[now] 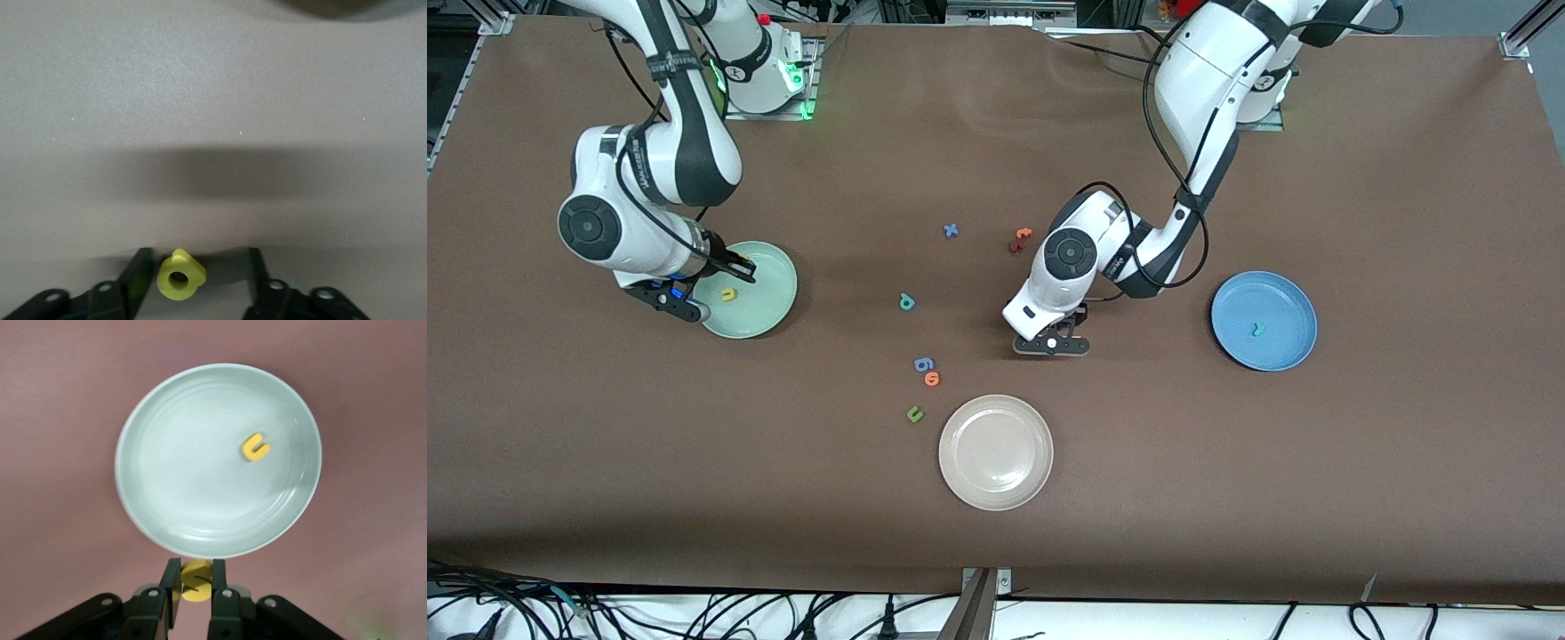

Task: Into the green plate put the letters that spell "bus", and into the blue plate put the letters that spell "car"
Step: 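Place the yellow s on the green plate while the left gripper carries the yellow letter, then drop the yellow letter on the blue plate while the right gripper reaches the teal p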

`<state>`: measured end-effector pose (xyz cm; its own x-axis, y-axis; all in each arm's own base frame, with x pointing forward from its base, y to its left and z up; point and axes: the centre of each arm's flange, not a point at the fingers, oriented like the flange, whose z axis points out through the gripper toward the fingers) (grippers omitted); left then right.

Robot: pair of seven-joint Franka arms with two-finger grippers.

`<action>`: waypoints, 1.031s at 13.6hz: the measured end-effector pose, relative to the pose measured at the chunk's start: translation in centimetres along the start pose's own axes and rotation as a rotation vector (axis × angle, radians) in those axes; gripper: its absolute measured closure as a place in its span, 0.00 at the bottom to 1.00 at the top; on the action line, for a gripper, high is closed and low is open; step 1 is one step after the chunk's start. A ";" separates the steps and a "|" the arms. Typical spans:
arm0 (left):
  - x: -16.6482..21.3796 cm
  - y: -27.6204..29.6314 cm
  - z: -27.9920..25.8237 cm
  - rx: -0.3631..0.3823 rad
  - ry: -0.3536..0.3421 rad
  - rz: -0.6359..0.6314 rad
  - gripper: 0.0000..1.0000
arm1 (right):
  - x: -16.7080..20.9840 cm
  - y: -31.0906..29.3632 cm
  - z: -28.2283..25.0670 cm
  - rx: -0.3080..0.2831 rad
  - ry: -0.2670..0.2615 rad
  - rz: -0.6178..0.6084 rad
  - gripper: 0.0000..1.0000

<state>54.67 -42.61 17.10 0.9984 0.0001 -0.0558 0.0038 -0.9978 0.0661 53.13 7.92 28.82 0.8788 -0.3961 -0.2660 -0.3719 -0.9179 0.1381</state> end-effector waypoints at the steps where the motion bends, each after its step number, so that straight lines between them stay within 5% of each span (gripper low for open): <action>1: 0.1 0.0 -0.1 0.000 0.002 0.000 0.48 | 0.5 0.2 1.5 -0.010 0.006 -0.019 0.78; 2: 0.1 0.0 -0.1 0.001 0.002 0.000 0.48 | 0.9 0.6 3.4 -0.017 0.020 -0.039 0.78; 5: 0.1 0.1 -0.6 -0.003 0.009 0.001 0.68 | 1.8 2.5 7.3 -0.034 0.032 -0.061 0.78; 10: 0.0 0.1 -0.3 0.000 0.006 0.003 0.68 | 2.0 2.3 6.1 -0.020 0.042 -0.067 0.32; 13: 1.3 -1.9 -0.9 0.029 -0.013 0.079 0.68 | 1.2 -0.6 1.2 -0.006 0.006 -0.034 0.02; 14: 2.4 -3.7 -1.9 0.040 -0.026 0.104 0.68 | 0.4 -2.6 -1.0 0.003 0.010 -0.008 0.01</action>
<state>57.13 -38.83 18.64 0.9916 -0.1049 -0.0763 -0.1026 -0.9942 0.0331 54.77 10.15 29.30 0.8844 -0.3889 -0.2579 -0.3662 -0.9210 0.1332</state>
